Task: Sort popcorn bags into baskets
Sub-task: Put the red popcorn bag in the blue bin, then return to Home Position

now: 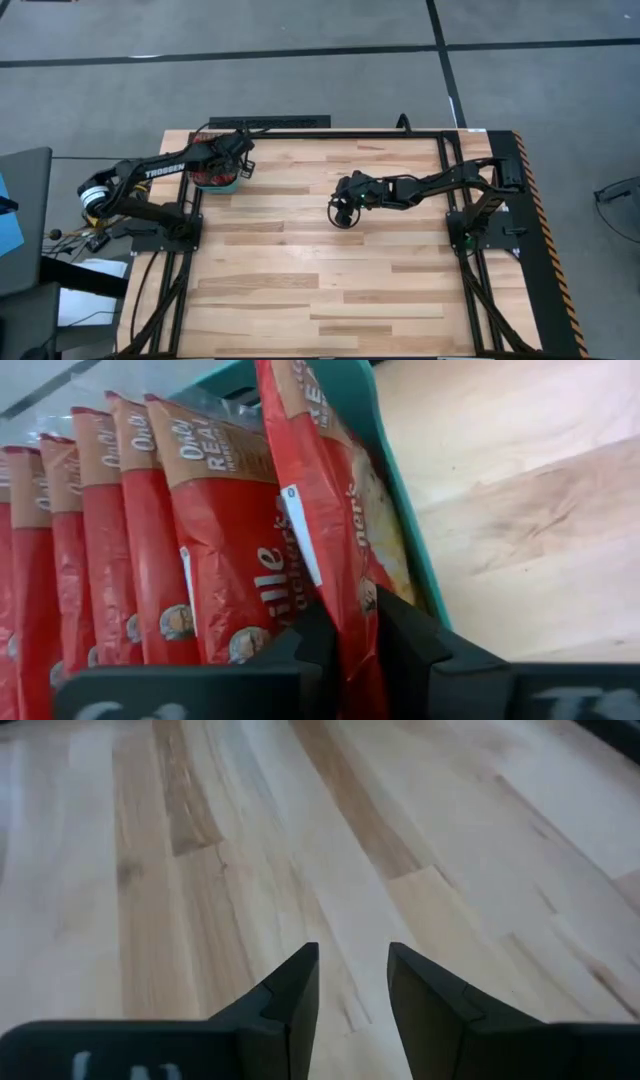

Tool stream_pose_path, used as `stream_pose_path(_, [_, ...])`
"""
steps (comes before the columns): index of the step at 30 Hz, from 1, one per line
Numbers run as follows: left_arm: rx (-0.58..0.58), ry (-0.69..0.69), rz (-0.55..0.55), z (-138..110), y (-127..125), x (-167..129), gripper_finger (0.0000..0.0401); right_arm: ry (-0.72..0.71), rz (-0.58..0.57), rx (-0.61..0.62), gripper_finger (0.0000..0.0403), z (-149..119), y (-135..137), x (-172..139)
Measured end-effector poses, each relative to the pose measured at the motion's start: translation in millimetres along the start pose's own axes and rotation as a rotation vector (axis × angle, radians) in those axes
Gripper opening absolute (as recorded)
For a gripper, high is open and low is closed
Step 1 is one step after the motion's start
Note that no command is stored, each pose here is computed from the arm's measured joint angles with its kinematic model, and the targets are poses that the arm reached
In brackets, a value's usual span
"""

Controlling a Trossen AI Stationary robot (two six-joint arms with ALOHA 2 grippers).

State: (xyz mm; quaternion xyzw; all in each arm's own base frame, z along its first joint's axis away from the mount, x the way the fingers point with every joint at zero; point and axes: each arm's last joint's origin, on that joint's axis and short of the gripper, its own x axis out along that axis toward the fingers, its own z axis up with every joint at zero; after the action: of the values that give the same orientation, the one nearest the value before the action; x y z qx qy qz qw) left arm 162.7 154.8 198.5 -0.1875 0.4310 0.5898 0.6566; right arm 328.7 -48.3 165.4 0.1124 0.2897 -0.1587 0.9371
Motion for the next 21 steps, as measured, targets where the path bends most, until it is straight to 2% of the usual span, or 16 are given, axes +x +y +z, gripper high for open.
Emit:
stream_pose_path(5, [0.022,0.002,0.005,-1,3,-3,0.0094,-0.001,0.000,0.003,0.0157,0,0,0])
stream_pose_path(15, [-0.004,-0.149,-0.005,1,29,-41,0.0268,-0.006,-0.002,0.022,0.0162,1,0,0])
stream_pose_path(18, [-0.017,-0.201,-0.029,0,37,-53,0.0301,-0.026,-0.001,0.027,0.0160,3,-1,0])
stream_pose_path(21, [-0.040,-0.270,-0.063,-3,46,-69,0.0316,-0.040,0.000,0.026,0.0157,4,-1,0])
